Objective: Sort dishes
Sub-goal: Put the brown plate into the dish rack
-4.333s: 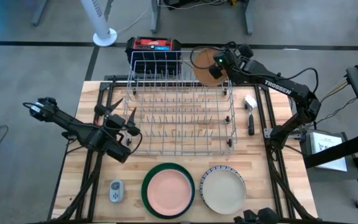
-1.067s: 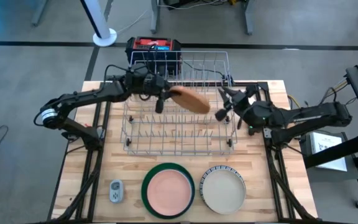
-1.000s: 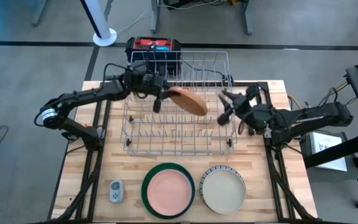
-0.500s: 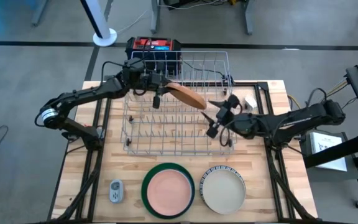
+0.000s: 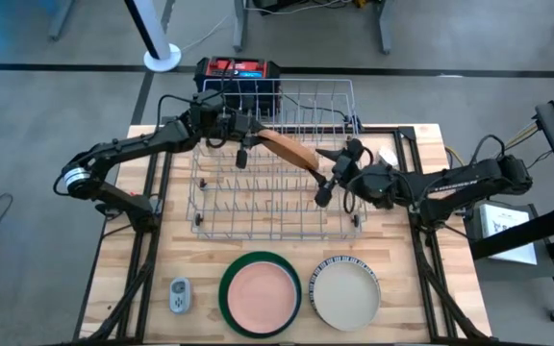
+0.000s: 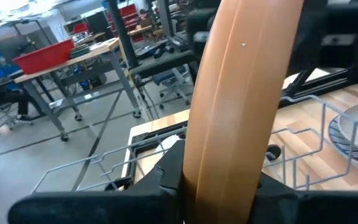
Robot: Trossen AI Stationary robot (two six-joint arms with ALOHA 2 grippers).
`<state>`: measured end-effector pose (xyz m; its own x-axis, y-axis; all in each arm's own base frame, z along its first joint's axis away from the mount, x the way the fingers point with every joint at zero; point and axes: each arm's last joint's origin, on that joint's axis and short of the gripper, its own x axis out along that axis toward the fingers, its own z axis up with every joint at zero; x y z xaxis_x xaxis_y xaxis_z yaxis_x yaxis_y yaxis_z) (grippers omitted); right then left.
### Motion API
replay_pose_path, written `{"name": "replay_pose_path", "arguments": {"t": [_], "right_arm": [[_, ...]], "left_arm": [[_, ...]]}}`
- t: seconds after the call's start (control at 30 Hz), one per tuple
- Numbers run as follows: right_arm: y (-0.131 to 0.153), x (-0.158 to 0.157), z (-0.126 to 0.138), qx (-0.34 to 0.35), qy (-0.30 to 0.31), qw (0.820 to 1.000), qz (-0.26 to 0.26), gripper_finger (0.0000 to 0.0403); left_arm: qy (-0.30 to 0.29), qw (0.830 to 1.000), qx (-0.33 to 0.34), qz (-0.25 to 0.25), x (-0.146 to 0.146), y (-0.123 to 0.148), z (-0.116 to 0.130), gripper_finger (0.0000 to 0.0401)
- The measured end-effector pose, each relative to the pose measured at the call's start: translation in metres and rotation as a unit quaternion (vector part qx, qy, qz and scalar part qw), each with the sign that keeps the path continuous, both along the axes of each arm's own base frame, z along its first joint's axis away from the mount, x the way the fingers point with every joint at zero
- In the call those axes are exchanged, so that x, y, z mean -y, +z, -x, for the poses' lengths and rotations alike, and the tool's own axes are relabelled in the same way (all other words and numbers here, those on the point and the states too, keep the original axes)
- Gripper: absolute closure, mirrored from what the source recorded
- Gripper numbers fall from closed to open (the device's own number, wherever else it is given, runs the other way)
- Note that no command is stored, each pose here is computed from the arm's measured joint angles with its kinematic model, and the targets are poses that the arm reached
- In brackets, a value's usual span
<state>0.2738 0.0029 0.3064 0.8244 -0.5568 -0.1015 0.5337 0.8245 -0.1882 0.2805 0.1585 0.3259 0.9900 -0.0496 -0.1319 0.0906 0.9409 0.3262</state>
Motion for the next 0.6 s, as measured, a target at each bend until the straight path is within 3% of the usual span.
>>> {"name": "replay_pose_path", "arguments": {"t": [0.13, 0.27, 0.6], "right_arm": [[-0.005, 0.003, -0.007, 0.015, 0.001, 1.0, -0.019, 0.024], [-0.005, 0.001, -0.012, 0.04, -0.012, 0.999, -0.024, 0.0327], [-0.004, -0.016, -0.013, 0.097, -0.04, 0.991, -0.077, 0.0338]], "left_arm": [[-0.001, 1.0, 0.002, 0.001, 0.0, 0.0, 0.0, 0.0358], [-0.001, 1.0, -0.002, 0.025, 0.0, 0.0, 0.0, 0.034], [-0.002, 0.998, -0.001, 0.058, 0.002, 0.003, 0.002, 0.0261]]}}
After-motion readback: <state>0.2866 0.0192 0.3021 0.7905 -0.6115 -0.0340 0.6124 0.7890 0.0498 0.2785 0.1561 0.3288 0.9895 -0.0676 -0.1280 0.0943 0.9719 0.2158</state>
